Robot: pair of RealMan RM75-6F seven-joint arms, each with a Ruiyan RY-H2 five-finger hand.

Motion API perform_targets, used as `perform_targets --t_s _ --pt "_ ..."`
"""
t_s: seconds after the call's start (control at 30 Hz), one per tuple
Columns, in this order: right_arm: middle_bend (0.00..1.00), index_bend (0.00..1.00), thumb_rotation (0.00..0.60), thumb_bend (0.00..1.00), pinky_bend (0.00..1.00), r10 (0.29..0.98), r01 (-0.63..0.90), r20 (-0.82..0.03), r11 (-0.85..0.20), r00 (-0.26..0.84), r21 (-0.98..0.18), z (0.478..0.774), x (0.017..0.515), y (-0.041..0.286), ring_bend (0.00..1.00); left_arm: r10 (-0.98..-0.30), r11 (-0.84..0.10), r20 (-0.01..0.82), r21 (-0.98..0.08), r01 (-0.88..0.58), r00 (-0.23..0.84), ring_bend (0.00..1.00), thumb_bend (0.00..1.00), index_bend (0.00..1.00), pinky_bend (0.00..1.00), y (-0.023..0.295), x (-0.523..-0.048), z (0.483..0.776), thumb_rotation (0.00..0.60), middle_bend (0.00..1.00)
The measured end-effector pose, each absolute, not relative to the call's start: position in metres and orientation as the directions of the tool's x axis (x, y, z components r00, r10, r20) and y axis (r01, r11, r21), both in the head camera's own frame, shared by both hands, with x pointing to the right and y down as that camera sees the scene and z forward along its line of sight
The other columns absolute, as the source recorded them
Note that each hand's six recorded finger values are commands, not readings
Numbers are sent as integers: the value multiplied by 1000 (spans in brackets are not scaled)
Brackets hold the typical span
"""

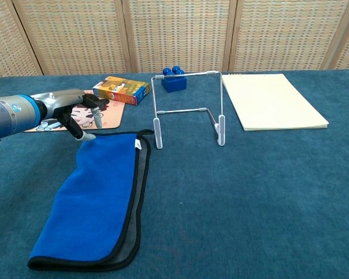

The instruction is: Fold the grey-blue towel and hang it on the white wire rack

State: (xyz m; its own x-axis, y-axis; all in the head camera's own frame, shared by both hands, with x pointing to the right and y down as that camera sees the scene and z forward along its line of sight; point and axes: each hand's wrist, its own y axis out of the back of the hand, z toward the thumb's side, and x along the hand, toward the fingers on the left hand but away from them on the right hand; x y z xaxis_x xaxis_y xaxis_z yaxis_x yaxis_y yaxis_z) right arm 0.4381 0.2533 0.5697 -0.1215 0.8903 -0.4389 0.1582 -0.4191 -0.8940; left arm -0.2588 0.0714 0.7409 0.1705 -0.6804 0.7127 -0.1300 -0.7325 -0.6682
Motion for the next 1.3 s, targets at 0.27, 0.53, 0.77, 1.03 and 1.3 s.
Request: perform_targets --t_s 0.27,0.53,0.77,1.03,1.3 --pt "0 0 600 0 0 886 159 -446 -425 -130 -891 572 441 253 0 -677 -736 722 -669 -104 143 0 313 343 0 76 -256 755 574 0" --pt "0 0 600 0 0 884 161 -450 -429 -129 -889 574 442 252 0 -659 -752 738 -650 -106 147 0 315 383 0 84 -251 763 578 0" --pt "0 0 600 0 0 882 160 -453 -433 -128 -887 575 441 253 0 -657 -754 740 -650 -99 146 0 313 384 0 87 -249 766 575 0" --pt "0 0 600 0 0 880 162 -456 -434 -132 -886 576 443 253 0 -654 -756 743 -648 -93 143 0 314 461 0 89 -248 771 591 0" --pt "0 0 600 0 0 880 165 -457 -435 -129 -885 576 442 252 0 -653 -757 744 -645 -102 142 0 314 549 0 91 -249 772 598 0"
